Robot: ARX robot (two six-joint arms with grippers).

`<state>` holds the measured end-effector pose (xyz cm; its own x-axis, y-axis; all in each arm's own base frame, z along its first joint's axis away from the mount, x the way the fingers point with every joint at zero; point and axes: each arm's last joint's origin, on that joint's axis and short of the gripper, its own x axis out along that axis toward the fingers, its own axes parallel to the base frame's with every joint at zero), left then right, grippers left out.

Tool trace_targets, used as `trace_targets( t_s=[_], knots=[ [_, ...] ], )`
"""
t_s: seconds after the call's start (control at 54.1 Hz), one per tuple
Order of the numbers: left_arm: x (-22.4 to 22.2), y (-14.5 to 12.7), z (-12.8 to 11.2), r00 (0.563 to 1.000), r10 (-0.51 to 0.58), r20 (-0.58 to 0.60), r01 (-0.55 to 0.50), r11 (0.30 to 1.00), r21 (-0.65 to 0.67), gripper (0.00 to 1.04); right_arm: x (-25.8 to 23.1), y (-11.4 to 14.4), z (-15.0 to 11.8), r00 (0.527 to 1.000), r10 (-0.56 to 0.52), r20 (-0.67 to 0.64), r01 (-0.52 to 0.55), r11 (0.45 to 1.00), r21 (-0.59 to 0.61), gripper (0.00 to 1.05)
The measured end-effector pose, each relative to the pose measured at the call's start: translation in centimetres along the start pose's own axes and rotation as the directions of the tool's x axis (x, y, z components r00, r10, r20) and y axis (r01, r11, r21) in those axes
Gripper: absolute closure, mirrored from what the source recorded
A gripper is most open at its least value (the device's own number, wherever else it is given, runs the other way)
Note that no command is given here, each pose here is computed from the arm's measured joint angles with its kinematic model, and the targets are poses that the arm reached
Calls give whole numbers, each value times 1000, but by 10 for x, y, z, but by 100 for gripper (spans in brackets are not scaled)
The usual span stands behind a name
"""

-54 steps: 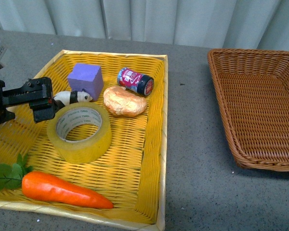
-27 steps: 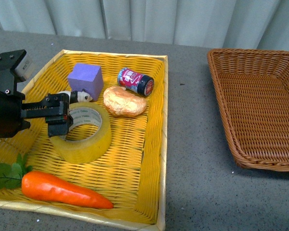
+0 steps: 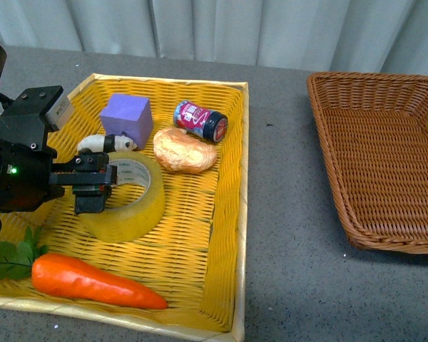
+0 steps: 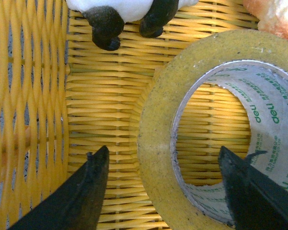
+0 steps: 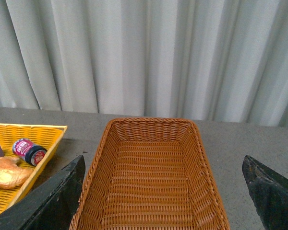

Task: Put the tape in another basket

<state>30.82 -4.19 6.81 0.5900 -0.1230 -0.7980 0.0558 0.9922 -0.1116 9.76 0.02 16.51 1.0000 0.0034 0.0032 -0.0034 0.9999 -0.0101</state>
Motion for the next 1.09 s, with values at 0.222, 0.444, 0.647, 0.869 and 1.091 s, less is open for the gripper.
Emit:
trace_targets(
  t_s=[0.222,0.444,0.647,0.869,1.091],
  knots=[
    [-5,-3,3,1000,-8,11,8,1000,6,77,0,0,0,1000,0,0,0,1000,0,9],
    [-30,-21,17,995,-71,66,69,997,35,90,0,0,0,1000,0,0,0,1000,0,9],
    [-44,-51,36,981,-146,125,135,987,91,90,0,0,0,1000,0,0,0,1000,0,9],
    [-52,-94,61,955,-236,180,212,966,145,90,0,0,0,1000,0,0,0,1000,0,9],
    [-52,-133,72,934,-301,191,267,946,184,90,0,0,0,1000,0,0,0,1000,0,9]
  ],
)
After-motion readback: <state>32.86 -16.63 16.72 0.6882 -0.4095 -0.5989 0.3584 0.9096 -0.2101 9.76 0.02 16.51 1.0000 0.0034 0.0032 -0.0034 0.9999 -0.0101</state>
